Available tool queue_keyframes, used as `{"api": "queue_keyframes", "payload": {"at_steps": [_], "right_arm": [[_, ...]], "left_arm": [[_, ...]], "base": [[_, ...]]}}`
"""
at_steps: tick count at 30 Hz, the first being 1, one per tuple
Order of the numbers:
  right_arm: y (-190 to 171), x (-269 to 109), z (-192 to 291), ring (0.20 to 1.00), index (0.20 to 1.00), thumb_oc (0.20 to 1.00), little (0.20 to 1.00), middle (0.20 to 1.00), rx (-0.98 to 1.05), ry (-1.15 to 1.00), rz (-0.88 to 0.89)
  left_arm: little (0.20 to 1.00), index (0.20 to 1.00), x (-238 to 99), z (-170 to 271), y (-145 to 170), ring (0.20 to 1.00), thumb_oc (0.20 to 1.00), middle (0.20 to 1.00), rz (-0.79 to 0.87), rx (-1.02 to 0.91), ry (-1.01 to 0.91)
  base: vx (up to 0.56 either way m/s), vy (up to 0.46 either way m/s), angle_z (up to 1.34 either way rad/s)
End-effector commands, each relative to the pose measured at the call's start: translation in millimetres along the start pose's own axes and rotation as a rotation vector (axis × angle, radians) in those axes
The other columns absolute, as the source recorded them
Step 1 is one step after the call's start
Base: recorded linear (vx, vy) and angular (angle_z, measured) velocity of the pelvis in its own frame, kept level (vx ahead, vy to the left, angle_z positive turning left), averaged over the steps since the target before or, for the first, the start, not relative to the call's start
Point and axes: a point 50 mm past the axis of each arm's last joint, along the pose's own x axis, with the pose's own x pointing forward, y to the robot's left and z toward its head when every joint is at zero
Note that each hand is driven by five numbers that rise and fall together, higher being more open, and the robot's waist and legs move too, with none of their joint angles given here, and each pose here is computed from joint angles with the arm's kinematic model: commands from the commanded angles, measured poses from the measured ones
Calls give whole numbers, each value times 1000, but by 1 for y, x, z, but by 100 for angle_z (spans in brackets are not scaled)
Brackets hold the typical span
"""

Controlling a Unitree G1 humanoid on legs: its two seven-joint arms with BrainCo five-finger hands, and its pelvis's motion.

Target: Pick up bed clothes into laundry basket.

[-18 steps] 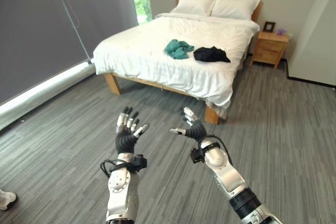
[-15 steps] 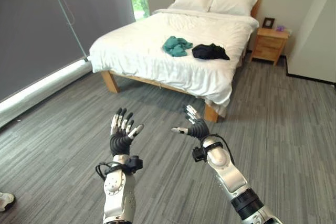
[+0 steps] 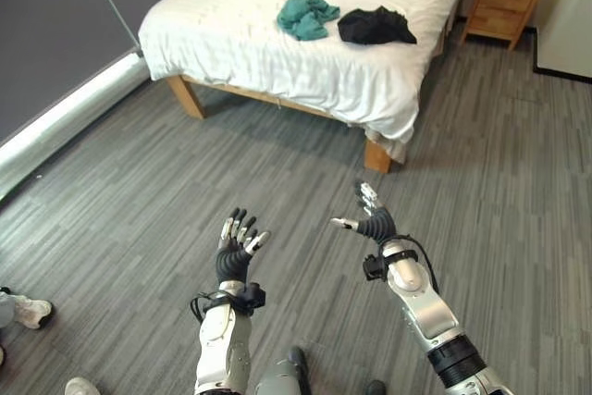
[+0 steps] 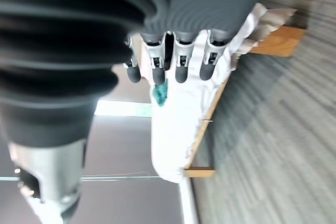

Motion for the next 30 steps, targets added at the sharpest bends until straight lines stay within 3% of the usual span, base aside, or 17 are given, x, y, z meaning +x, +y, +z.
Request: {"api": "queue_keyframes", "payload": {"at_steps": [1, 6, 14, 24, 30], "right_arm": [[1, -1, 23, 1000, 1000, 1000, 1000, 1000, 63, -122, 1], [8, -8, 9, 1000, 1000, 1000, 1000, 1000, 85, -77, 10], [-5, -7, 12, 1000, 1000, 1000, 1000, 1000, 113, -103, -49], [-11, -29, -10, 1000, 1000, 1000, 1000, 1000, 73, -39, -63], [-19, -26, -21, 1000, 1000, 1000, 1000, 1000, 4, 12, -59]], "left_arm": [[1000, 1000, 1, 16, -2, 1000, 1000, 1000, -42, 44, -93], [1000, 1000, -4, 10, -2, 1000, 1000, 1000, -83, 67, -48], [1000, 1000, 12, 14, -31, 1000, 1000, 1000, -262, 104, -40], [1000, 1000, 9, -12, -55, 1000, 1000, 1000, -326, 49, 53], [1000, 1000, 10, -8, -72, 1000, 1000, 1000, -364, 35, -2]], "base": [[183, 43, -16], [545, 238, -37], [320, 160, 9], [526, -29, 14], [564, -230, -7]]}}
